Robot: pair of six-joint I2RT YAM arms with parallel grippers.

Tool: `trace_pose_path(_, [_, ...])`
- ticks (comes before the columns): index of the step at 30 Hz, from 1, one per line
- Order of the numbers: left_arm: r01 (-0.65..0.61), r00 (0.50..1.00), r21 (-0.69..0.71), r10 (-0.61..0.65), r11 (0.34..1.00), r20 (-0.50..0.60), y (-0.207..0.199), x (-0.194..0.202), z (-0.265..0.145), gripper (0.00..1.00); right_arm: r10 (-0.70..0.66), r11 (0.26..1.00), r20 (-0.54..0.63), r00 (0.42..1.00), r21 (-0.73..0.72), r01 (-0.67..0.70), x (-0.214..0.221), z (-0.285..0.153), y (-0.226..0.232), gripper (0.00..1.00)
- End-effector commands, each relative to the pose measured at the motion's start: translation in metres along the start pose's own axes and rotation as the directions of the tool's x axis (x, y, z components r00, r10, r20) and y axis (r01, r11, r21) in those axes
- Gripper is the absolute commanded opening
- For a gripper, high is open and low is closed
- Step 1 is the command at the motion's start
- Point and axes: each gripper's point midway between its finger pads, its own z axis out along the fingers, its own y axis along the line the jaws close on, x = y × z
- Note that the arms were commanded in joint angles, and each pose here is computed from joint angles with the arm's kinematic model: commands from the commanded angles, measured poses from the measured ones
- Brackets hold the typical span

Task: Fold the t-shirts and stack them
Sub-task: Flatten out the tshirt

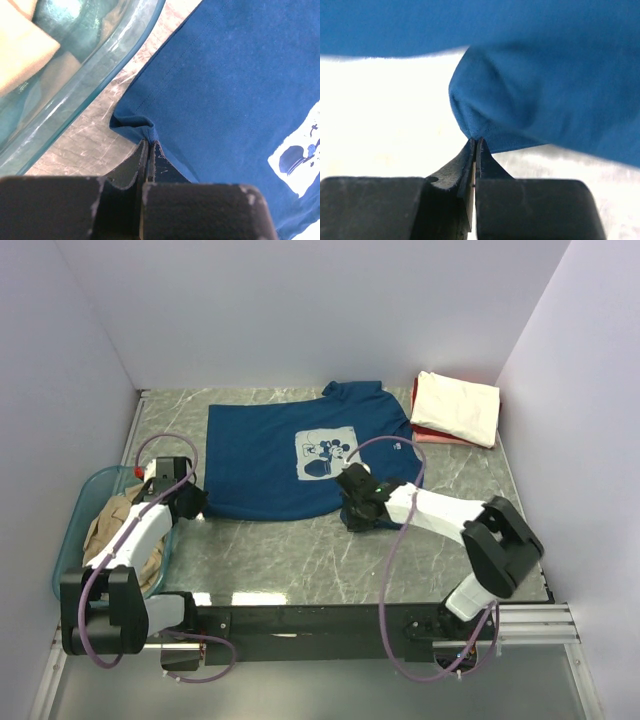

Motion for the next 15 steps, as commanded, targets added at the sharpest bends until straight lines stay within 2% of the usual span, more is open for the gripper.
trace_pose_path(1, [-0.013, 0.999, 0.02, 0.012, 1.0, 0.031, -0.002, -0.004, -0.006, 0.0, -0.026, 0.995, -0.057, 0.998, -0.095, 0.02, 0.017, -0.037, 0.009, 0.0])
trace_pose_path(9, [-0.017, 1.0, 0.027, 0.016, 0.999, 0.013, -0.001, 0.001, -0.006, 0.0, -0.045, 0.981, -0.201, 0.979, -0.195, 0.005, 0.059, -0.057, 0.018, 0.0])
trace_pose_path(15, [-0.022, 1.0, 0.042, 0.022, 0.999, 0.001, -0.002, 0.003, -0.008, 0.0, -0.064, 0.991, -0.238, 0.969, -0.127, 0.034, 0.072, -0.077, 0.004, 0.0])
